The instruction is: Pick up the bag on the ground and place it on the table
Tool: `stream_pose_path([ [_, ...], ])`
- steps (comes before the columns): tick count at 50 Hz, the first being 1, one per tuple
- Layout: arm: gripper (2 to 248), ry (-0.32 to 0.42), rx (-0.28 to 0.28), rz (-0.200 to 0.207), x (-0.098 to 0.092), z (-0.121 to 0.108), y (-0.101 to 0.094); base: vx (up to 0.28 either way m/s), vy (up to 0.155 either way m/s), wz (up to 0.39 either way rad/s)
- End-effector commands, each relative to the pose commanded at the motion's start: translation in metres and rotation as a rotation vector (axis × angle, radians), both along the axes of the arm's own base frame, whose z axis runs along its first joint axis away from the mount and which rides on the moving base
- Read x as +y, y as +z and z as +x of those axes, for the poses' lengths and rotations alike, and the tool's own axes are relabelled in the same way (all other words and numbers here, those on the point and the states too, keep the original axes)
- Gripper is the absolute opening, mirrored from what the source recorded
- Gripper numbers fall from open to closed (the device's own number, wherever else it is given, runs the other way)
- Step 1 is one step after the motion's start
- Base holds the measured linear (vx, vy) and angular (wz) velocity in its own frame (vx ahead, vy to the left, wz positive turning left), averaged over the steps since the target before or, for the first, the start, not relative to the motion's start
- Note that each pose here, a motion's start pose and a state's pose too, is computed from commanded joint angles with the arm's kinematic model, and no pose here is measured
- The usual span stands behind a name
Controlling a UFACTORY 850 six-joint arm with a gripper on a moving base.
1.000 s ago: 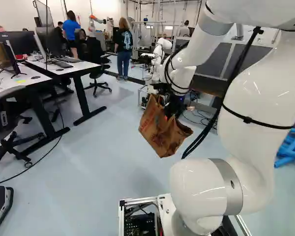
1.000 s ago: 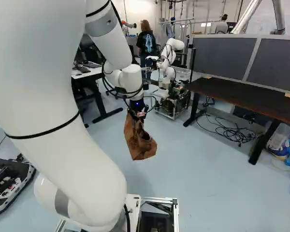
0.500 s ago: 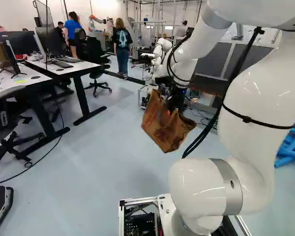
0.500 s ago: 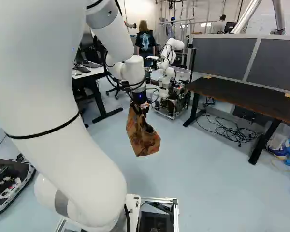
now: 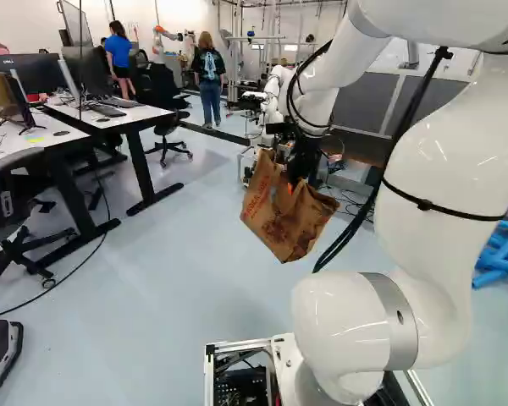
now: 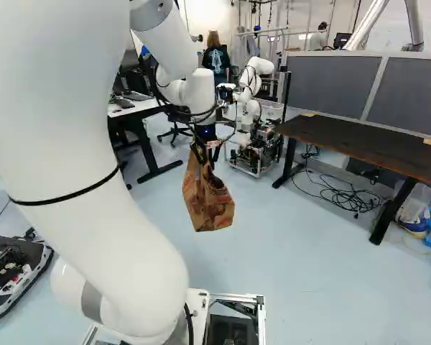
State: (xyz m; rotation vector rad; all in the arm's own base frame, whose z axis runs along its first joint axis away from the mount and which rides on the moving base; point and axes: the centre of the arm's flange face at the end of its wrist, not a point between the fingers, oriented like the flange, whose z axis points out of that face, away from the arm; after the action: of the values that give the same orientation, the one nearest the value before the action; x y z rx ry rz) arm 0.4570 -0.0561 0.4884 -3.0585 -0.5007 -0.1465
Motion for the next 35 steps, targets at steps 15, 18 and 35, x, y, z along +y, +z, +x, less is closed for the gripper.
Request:
stream_pose_path([
  [15,27,-0.001,0.036,0.025,0.004,-0.006,0.023,0.0,0.0,0.0],
  [18,27,-0.002,0.032,0.028,0.005,-0.005,0.028,0.0,0.0,0.0],
  [35,27,0.006,-0.022,0.026,0.007,0.013,0.054,0.0,0.0,0.0],
])
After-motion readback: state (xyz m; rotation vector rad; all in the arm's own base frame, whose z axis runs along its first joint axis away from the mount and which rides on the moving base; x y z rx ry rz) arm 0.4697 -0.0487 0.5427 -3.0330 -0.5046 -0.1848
